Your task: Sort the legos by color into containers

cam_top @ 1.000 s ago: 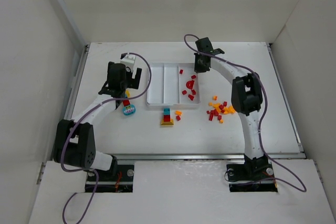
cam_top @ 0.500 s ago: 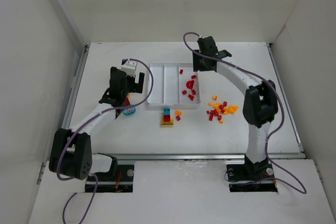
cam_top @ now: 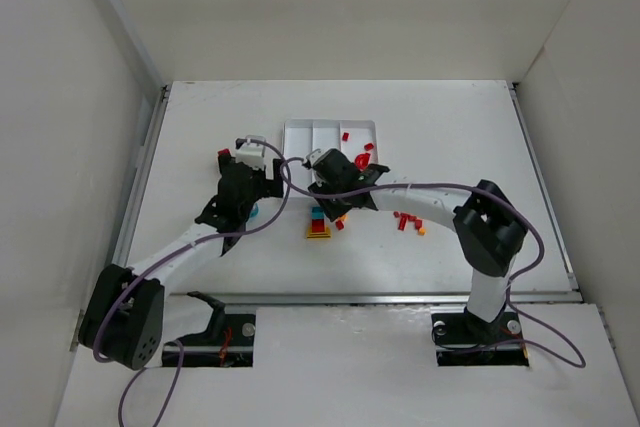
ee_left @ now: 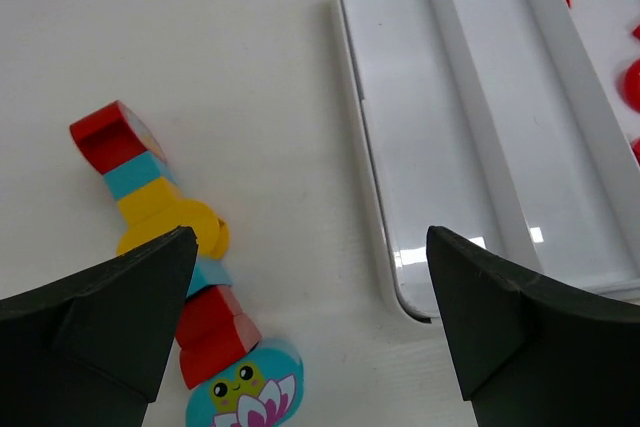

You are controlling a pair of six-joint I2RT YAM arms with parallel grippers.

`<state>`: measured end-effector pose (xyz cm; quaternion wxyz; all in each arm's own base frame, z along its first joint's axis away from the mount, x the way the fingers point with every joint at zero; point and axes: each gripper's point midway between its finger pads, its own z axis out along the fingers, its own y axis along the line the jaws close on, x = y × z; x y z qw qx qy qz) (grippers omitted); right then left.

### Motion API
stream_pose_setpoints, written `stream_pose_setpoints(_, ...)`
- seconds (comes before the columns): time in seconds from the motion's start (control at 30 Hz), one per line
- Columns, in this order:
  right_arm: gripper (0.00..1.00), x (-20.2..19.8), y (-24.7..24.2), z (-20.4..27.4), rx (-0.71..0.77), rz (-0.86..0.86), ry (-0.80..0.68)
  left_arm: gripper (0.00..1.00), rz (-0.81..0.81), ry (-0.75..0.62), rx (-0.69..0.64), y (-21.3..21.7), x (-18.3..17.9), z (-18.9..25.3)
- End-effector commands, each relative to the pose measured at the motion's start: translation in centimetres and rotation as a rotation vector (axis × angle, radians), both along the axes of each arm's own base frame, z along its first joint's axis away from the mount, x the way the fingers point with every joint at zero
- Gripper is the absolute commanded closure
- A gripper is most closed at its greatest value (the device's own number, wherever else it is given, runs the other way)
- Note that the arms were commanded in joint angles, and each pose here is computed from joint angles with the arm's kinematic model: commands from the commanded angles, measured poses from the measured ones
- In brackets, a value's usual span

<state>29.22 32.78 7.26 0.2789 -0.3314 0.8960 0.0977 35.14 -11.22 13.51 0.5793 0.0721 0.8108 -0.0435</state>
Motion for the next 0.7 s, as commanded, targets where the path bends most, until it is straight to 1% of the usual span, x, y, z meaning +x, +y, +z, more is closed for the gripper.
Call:
stream_pose_setpoints(0.0,0.57,1.8,0.7,1.4,0.067,-0.06,-0.048,0.03,0.094,-0.098,-0.101,0.6,0.3,2.7)
stream_pose_setpoints(0.07,0.59,1.4,0.7,0.6,0.052,-0.063,-0.039,0.04,0.096,-0.111,-0.116,0.5,-0.1,3.1)
stream_pose_setpoints(0.13,0.59,1.0,0.6,0.2,0.041,-0.069,-0.036,0.04,0.082,-0.104,-0.104,0.2,-0.3,2.7)
stream_pose_setpoints(0.3,0.59,-0.7,-1.4,-1.8,0.005,-0.107,0.01,0.04,0.048,-0.109,-0.109,-0.8,-1.1,3.2)
stream_pose_setpoints(0.43,0.59,-1.9,-2.4,-2.9,-0.003,-0.12,0.044,0.04,0.062,-0.09,-0.116,-0.5,-1.4,2.7)
stream_pose_setpoints(0.67,0.59,-2.9,-1.6,-3.4,-0.014,-0.09,0.052,0.04,0.055,-0.073,-0.119,-0.7,-2.0,2.5)
